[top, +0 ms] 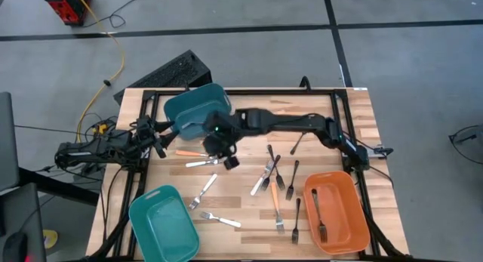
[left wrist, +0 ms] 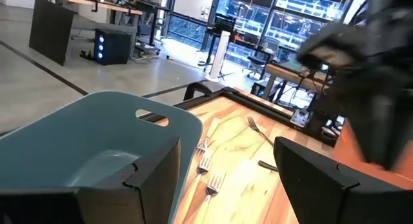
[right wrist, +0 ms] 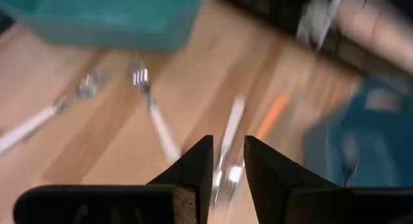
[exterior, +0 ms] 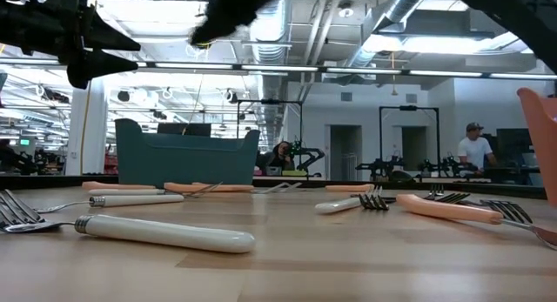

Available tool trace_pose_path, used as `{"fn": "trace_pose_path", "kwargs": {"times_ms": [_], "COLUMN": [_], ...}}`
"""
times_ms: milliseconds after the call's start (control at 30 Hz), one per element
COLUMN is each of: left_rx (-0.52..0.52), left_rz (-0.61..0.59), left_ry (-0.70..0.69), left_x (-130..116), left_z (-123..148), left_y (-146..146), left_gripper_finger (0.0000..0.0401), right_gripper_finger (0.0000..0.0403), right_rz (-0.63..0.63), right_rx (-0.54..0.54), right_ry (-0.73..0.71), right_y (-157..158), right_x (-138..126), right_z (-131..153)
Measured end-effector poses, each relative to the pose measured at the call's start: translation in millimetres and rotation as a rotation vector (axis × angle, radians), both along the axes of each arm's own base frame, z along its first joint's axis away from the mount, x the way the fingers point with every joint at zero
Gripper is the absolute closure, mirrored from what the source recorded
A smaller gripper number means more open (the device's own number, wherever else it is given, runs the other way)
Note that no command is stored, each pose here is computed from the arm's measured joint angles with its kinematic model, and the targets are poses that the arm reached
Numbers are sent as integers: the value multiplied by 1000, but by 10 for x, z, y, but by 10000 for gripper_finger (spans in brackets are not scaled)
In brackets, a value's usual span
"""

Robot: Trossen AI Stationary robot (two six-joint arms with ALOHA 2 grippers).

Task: Sort silverware by color (type)
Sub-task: Put the white fork into the green bin

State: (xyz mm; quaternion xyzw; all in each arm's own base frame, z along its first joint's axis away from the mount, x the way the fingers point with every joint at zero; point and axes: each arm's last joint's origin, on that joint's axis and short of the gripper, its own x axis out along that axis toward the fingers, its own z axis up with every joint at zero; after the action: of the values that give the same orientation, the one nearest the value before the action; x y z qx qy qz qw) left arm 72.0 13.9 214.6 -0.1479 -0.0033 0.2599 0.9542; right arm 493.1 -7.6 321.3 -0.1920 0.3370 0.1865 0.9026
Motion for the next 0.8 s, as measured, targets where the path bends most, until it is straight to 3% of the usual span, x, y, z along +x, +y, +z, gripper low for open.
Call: {"fn": "trace_pose_path", "kwargs": {"times_ms": [200,300,600,800], "left_rx": [-7,-5,-15,-17], "left_rz": [1,21,29,17], "left_ry": [-4,-4,-10,-10], "left_x": [0,-3,-4,-2], "left_z": [0,0,0,0], "left_y": [0,5,7,4], "left_gripper_finger": [166,166,166,166], "right_gripper_finger": [290,290,286,235], "right_rz": [-4,-16,13,25], "right_rx": [-60,-121,-181,-170], "right_ry": [-138,-159,-75,34], "right_y": [89,40,-108,-84], "right_x": [93,147,136,82], "right_z": [77,-73,-382,-585]}}
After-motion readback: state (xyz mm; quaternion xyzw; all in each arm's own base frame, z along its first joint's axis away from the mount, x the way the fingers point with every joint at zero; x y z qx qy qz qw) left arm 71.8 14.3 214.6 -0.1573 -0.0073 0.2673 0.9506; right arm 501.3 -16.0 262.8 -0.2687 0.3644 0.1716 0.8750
